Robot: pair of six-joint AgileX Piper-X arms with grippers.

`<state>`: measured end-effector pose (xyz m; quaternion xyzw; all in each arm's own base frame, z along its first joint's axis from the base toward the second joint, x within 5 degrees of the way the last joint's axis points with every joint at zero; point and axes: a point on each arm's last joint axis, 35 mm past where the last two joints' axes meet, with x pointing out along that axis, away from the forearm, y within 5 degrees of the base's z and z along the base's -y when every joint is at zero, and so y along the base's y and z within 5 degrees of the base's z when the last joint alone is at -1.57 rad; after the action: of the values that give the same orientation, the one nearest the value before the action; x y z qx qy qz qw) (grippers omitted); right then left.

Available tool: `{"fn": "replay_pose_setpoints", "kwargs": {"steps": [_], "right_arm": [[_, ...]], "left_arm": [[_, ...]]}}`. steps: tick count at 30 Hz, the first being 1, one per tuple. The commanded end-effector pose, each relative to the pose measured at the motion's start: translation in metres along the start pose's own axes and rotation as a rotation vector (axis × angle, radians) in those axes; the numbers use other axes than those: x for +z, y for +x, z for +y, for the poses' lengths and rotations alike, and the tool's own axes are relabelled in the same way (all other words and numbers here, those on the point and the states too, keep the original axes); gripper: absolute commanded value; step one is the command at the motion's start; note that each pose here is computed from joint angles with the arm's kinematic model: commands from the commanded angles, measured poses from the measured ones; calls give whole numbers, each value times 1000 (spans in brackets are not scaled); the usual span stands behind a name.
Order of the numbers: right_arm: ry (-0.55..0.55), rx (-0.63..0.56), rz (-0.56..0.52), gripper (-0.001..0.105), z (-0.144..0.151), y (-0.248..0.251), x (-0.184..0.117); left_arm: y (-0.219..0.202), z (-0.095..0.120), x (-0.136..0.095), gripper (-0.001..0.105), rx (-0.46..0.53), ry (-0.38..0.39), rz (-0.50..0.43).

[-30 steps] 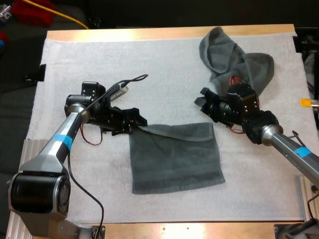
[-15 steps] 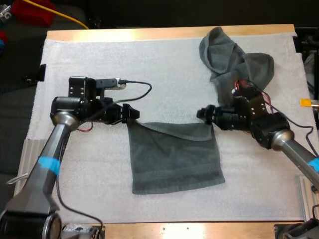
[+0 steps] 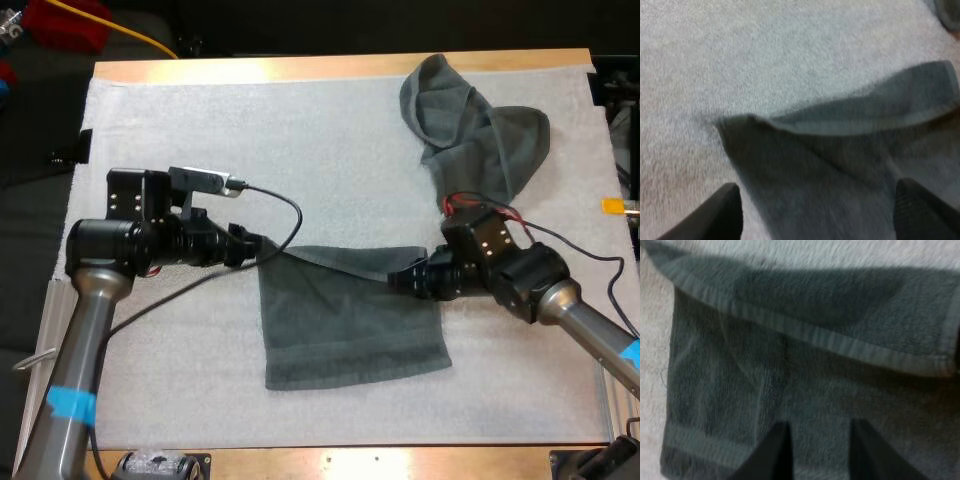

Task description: Pick towel from pile, fold and stack

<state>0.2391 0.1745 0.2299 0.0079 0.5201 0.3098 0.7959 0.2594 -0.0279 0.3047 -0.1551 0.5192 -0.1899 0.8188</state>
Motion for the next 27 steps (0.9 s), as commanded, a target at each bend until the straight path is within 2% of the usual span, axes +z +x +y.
{"fn": "replay_pose_setpoints", "kwargs": {"steps": [1,4,10,13,27], "right_arm": [[-22,-3,-5,12,4,-3,0],[-36,-35,4,0,8,-1,-3],[-51,-114,32,1,11,0,-8],[-51,-122,31,1,11,1,-8],[-40,-152,95,1,-2,48,-9]], "left_arm": [[-8,-5,-4,62,9,21,-1],[-20,-10,-11,62,9,31,3],[-38,-19,-24,62,-16,42,-4],[-41,-21,-26,62,-46,41,0],[-41,-21,-26,62,-46,41,0]]}}
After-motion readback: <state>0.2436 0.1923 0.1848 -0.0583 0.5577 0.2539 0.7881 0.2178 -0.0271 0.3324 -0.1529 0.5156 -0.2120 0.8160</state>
